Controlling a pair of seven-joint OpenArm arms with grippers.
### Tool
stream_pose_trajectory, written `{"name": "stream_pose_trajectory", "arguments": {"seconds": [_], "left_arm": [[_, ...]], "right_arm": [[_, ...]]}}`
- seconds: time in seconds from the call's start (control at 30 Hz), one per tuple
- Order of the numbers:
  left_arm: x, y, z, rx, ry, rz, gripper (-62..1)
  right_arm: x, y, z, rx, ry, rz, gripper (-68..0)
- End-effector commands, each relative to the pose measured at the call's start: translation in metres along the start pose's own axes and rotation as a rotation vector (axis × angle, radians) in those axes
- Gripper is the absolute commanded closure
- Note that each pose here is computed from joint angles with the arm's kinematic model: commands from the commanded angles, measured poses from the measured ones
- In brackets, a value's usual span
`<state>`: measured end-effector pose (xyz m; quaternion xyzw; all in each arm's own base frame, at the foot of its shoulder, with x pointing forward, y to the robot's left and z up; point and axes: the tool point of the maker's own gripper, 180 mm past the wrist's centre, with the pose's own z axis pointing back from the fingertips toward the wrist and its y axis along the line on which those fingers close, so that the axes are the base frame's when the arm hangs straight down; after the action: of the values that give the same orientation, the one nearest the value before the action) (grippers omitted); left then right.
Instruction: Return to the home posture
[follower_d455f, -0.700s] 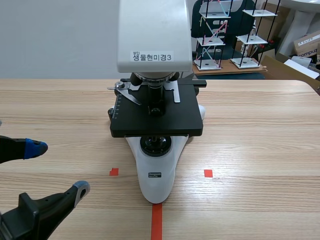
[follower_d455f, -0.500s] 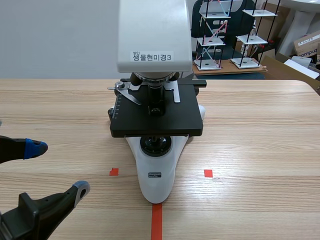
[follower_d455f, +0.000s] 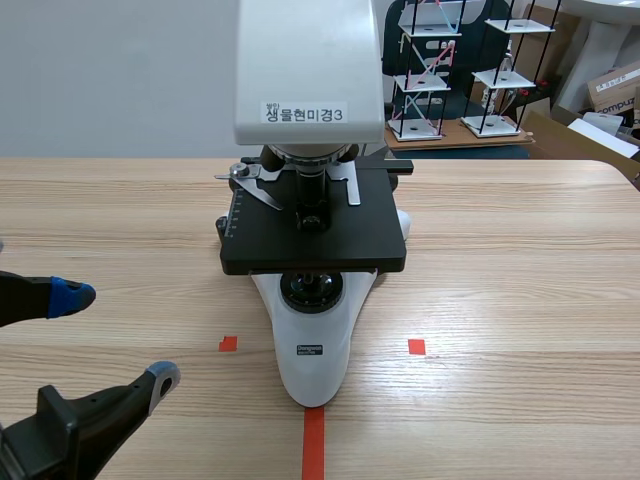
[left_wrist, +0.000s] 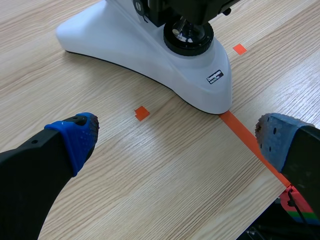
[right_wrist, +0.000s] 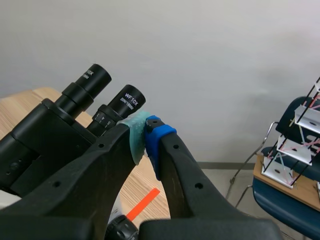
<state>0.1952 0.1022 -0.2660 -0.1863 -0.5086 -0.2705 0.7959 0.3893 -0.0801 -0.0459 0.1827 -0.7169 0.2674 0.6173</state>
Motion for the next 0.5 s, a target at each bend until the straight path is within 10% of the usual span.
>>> {"name": "stream_pose_trajectory", "arguments": {"seconds": [0.0,0.33,0.47], "left_arm": [[0.007,0.000,0.000,0.000,-0.029,0.008,-62.3],[0.007,0.000,0.000,0.000,-0.028,0.007,-62.3],[0.007,0.000,0.000,0.000,-0.028,0.007,-62.3]], "right_arm": [[0.006,-0.006,0.009,-0.028,-0.025,0.002,-0.4],[-0.021,0.011,0.074,-0.029,-0.001,0.023,-1.7],[-0.050,0.022,0.104,-0.033,0.064,-0.026,-17.6]]}}
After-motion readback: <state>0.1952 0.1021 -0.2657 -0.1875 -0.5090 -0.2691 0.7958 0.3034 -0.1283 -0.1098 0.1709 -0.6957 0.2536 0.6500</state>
